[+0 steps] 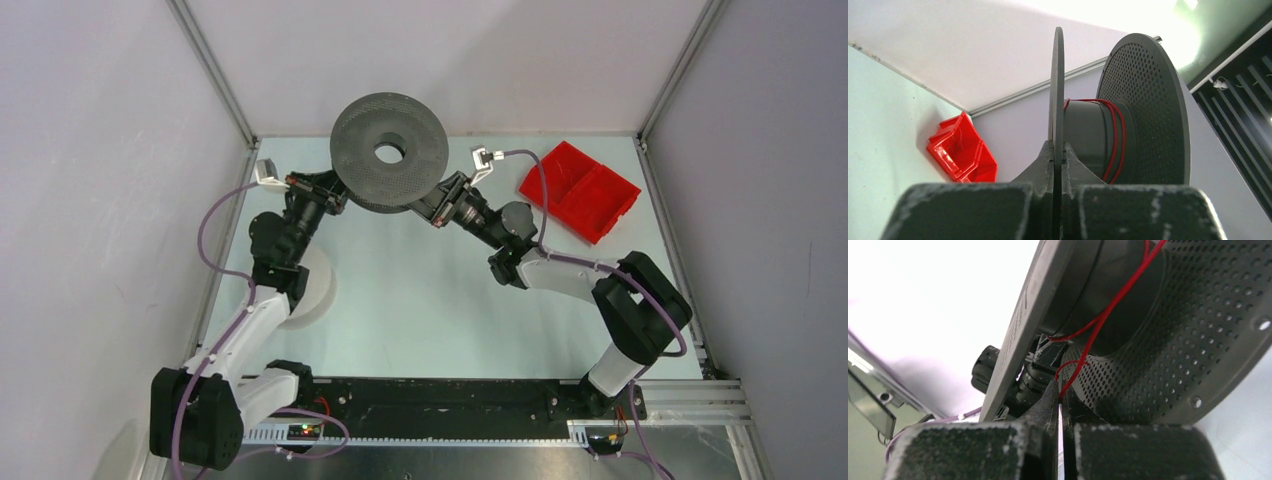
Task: Wrap the cables
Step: Wrap the cable around the cable reel.
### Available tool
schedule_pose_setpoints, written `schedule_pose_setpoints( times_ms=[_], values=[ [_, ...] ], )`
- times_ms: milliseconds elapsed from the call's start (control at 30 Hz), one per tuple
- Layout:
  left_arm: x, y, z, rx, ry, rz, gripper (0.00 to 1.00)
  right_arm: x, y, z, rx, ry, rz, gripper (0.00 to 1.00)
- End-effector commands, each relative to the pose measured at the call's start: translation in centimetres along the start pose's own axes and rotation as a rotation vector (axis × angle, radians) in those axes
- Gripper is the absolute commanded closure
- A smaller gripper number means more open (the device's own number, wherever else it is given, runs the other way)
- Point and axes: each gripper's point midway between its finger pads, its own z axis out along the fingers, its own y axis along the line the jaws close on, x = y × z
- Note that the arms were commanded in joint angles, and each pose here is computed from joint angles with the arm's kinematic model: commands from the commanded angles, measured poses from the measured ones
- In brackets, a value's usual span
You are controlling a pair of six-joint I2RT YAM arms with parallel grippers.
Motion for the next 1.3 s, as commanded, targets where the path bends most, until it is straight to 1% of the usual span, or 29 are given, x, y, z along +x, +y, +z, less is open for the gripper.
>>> schedule_pose_setpoints(
  times_ms=[0, 167, 300, 400, 667, 767, 967, 1133, 1200, 1267],
  values=[
    [0.3, -5.2, -0.5, 0.17, 0.005, 0.015, 1.0, -0.8, -3.0, 0.0, 0.197, -0.042, 0.057, 1.0],
    [0.4, -5.2, -0.5, 0.169, 0.011, 0.009, 1.0, -0.5, -4.4, -0.3, 0.28, -0.056, 0.117, 1.0],
    [0.5, -5.0, -0.5, 0.162, 0.01, -0.006, 1.0, -0.3, -5.1, -0.3, 0.309, -0.068, 0.134, 1.0],
    [0.5, -5.0, -0.5, 0.163, 0.01, -0.007, 1.0, -0.2, -6.1, -0.6, 0.363, -0.084, 0.141, 1.0],
    [1.1, -4.8, -0.1, 0.167, 0.006, 0.096, 1.0, 0.0, -6.7, -1.0, 0.432, -0.1, 0.131, 1.0],
    [1.4, -4.5, 0.1, 0.16, 0.006, 0.099, 1.0, 0.1, -6.7, -1.0, 0.44, -0.102, 0.128, 1.0],
    [1.6, -5.1, 0.2, 0.177, 0.004, 0.131, 1.0, 0.3, -7.2, -1.2, 0.466, -0.102, 0.124, 1.0],
    [1.8, -5.2, 0.3, 0.177, 0.011, 0.112, 1.0, 0.5, -7.6, -1.3, 0.477, -0.095, 0.12, 1.0],
    [1.8, -5.2, 0.3, 0.177, 0.011, 0.116, 1.0, 0.7, -7.2, -1.2, 0.454, -0.079, 0.097, 1.0],
    [1.8, -5.0, 0.5, 0.173, 0.011, 0.114, 1.0, 1.0, -6.1, -0.6, 0.391, -0.05, 0.07, 1.0]
  ],
)
